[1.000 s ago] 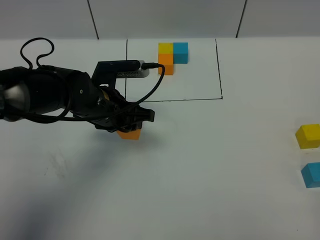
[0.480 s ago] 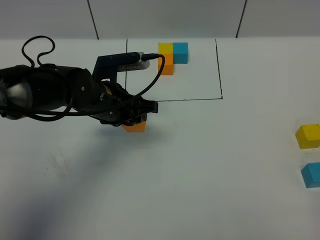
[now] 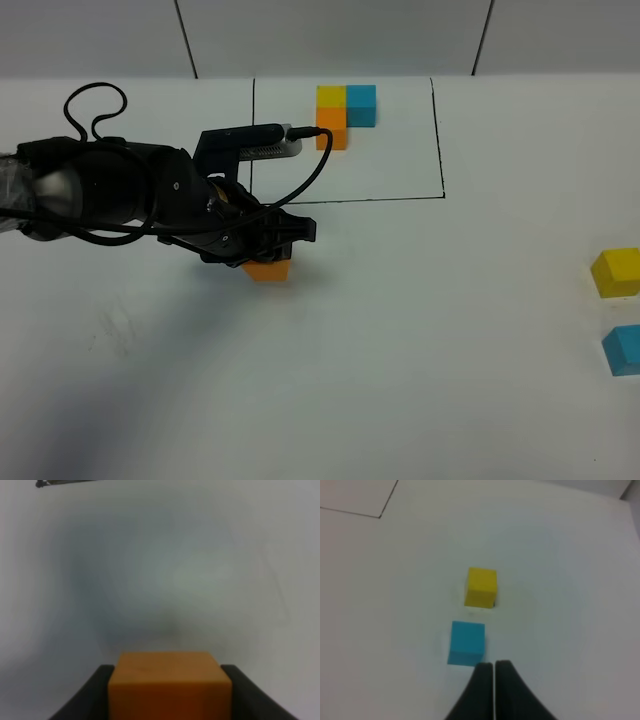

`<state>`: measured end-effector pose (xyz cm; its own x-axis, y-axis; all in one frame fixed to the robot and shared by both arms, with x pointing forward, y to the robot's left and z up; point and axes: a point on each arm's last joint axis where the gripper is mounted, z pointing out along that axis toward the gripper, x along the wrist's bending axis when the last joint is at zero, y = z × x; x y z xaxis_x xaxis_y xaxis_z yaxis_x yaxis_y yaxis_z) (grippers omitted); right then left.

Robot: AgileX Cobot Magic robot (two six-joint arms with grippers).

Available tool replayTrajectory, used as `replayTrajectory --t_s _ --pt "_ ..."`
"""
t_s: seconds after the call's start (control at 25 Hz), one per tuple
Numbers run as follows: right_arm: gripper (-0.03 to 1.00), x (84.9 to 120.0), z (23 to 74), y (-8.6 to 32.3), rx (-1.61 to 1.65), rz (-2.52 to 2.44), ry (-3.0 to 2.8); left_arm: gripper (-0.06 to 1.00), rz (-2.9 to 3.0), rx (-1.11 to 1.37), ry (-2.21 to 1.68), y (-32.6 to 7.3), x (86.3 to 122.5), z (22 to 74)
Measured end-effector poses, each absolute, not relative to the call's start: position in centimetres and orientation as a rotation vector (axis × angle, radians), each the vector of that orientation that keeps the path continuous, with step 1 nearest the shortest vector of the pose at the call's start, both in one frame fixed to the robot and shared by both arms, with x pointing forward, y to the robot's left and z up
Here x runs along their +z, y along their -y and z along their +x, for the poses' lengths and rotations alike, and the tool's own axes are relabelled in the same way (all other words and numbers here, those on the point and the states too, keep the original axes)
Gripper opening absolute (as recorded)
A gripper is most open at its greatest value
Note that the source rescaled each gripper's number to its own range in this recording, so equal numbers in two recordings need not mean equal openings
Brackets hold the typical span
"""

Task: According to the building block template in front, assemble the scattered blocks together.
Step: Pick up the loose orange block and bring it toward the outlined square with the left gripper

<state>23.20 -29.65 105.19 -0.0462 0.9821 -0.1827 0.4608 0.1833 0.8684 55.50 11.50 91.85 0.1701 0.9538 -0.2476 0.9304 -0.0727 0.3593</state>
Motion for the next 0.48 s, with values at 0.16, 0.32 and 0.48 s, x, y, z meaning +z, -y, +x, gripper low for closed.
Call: replayTrajectory --t_s 0.16,0.32,0.48 --pt "0.01 105.2 23.2 29.6 0.798 1.396 -1.636 0.56 2.031 0.068 -1.788 -11.5 91.2 55.6" --pt "0.01 105.2 23.2 29.6 0.798 1.396 -1.636 0.56 2.026 0.073 -1.795 -11.6 90.7 55.8" --pt "0.01 105.2 23.2 29.6 0.798 1.396 -1.636 0.56 2.019 0.076 -1.81 -11.9 90.4 56.0"
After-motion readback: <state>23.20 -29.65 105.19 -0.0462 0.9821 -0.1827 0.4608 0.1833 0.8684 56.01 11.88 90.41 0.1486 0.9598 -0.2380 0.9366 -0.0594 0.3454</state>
